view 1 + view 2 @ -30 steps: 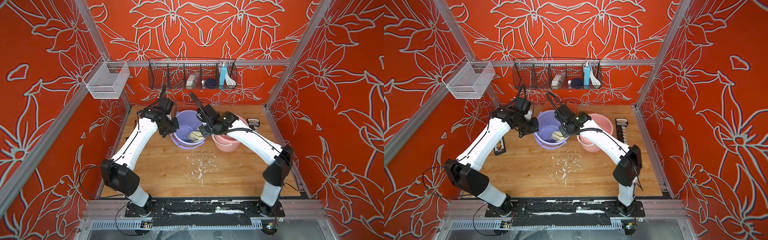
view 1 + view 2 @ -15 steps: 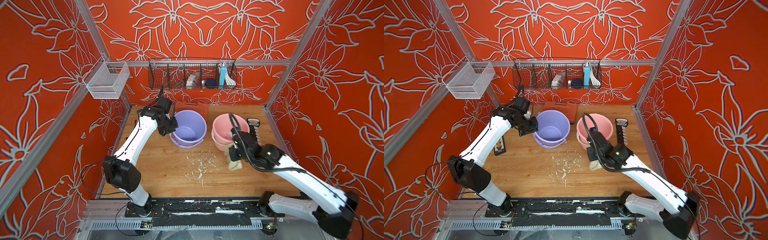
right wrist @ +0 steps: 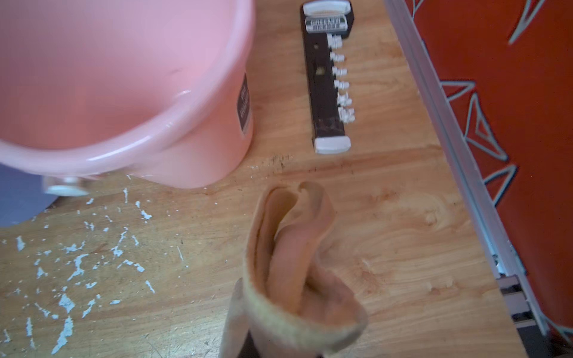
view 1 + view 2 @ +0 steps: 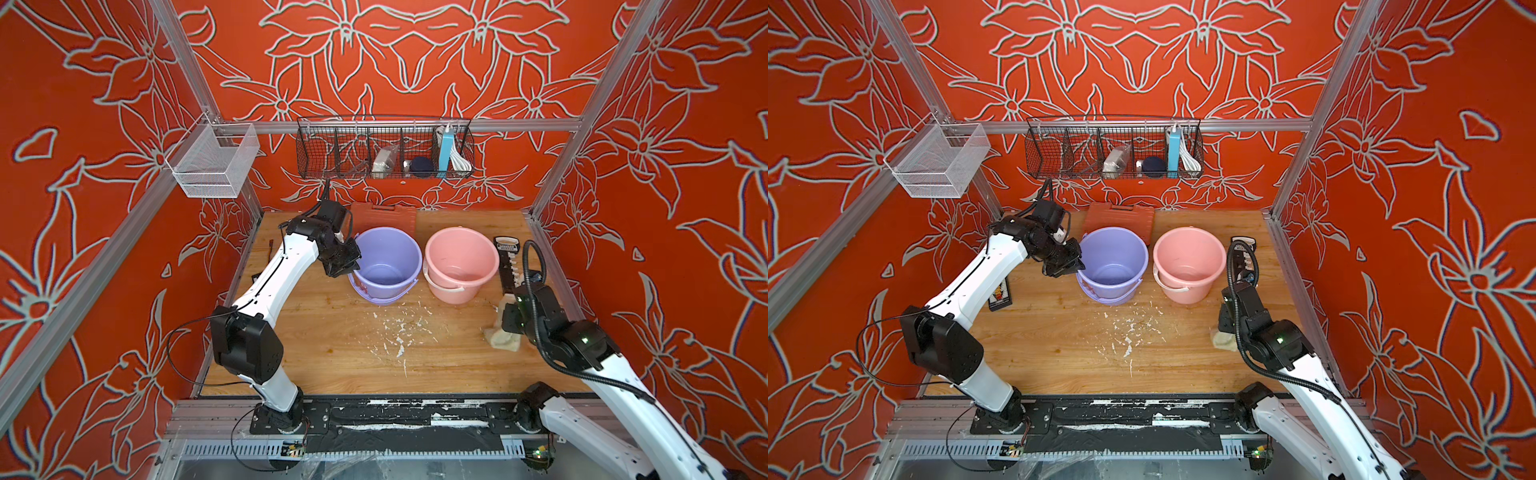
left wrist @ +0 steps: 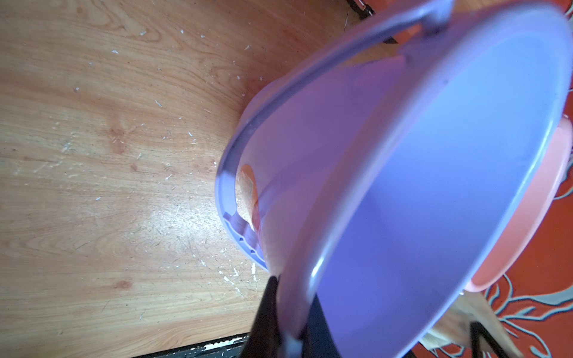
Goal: Wipe the inside of the bucket with a cloth
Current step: Place the bucket at the center of the board.
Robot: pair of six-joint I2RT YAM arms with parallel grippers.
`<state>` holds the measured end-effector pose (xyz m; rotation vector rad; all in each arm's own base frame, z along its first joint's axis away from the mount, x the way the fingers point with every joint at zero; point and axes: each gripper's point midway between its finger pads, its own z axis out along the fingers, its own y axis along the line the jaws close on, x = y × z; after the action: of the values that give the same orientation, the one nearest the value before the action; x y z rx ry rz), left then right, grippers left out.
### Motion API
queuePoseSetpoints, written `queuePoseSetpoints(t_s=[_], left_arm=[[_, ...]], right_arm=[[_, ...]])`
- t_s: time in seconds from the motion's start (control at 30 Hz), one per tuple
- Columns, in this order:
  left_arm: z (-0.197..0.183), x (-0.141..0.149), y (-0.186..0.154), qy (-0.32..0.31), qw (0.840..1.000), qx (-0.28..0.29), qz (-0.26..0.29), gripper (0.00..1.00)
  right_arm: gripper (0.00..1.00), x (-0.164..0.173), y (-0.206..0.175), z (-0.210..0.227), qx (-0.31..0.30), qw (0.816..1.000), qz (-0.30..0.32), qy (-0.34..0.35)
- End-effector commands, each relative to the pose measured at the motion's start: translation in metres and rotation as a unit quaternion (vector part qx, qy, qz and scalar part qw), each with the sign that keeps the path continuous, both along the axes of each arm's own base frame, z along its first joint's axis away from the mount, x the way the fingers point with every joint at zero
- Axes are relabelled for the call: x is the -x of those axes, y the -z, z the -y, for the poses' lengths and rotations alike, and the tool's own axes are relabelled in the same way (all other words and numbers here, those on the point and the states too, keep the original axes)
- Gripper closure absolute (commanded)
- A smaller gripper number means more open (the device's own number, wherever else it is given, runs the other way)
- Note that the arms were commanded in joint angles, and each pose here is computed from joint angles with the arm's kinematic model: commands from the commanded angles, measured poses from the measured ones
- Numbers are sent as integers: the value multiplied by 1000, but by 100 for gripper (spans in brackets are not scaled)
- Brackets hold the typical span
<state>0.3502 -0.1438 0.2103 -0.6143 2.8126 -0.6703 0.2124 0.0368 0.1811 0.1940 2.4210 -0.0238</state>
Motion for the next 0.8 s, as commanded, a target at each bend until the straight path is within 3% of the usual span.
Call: queuePoseSetpoints(t_s=[0.0,0.33,0.43,0.57,0.7,0.77], left_arm=[[8,2,4,3,1000,25,-18,100],[6,12,17,11,999,15,-47,100],[7,12,21,14,998,15,-54,95],[10,11,21,22,998,19,-57,76],[9,8,13,24,998,18,-47,33],[8,6,7,24,999,13,-39,19]], right_arm=[[100,-7,25,-3,-44,998,-32,17],[100,-24,78,10,-102,989,-103,42],[100,-27,90,14,-103,987,-116,47],[98,-30,104,19,-111,983,-139,53],[93,-32,115,22,-126,979,-147,56],[90,-30,118,26,-118,979,-153,59]])
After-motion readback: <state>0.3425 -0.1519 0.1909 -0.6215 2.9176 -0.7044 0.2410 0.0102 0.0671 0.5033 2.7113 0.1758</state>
